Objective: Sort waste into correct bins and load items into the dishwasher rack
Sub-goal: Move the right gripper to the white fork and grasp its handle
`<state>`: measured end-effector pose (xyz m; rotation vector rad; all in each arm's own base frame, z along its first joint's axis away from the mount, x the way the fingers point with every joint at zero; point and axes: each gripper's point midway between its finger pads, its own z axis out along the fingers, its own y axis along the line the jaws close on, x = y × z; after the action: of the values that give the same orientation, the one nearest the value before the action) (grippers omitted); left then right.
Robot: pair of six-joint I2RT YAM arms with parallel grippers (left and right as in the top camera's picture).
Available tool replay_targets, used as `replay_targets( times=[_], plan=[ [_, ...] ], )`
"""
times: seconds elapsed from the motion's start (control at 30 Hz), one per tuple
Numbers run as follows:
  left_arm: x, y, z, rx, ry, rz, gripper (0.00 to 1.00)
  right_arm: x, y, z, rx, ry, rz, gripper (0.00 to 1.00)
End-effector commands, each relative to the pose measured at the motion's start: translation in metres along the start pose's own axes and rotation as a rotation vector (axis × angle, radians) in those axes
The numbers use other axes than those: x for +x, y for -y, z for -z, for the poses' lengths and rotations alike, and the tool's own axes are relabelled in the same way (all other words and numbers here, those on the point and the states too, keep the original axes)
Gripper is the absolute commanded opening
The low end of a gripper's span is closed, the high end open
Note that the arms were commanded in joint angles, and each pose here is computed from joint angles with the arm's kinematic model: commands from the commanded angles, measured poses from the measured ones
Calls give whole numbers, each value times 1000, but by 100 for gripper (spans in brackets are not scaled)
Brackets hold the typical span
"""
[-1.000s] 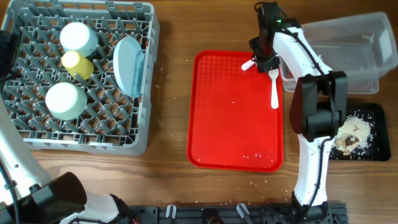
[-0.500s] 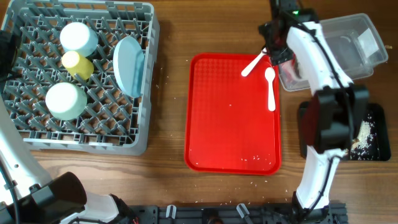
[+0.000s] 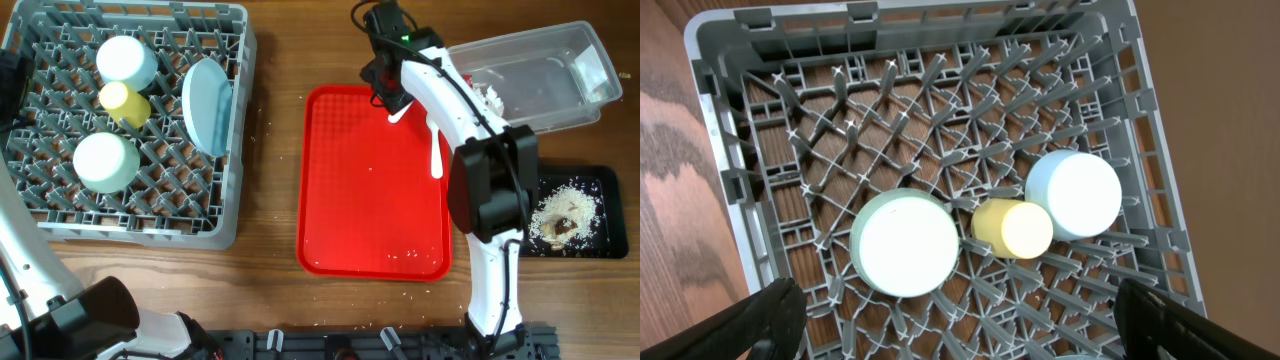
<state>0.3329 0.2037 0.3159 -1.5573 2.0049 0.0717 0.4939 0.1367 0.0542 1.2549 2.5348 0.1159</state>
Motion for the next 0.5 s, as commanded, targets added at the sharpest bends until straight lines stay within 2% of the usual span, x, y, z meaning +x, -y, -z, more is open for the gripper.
replay_targets(
  times=[0.0,0.07,0.23,0.33,0.43,0.47],
  plan=[
    [0,-1,1,2,-3,20,100,-45,28,-15,71,70,-58,35],
    [0,-1,1,2,-3,20,100,-71,42,-18,76,64,-93,22],
    [0,-1,1,2,-3,20,100,-100,69,-22,106,43,-121,23],
    [0,-1,1,2,-3,21,100,-85,57,-22,64,-21,-39,21],
    [0,-1,1,2,-4,21,100,-56,30,-20,-3,-59,77,29],
    [0,-1,1,1,-5,20,100,-45,24,-20,-5,-55,87,40]
  ],
)
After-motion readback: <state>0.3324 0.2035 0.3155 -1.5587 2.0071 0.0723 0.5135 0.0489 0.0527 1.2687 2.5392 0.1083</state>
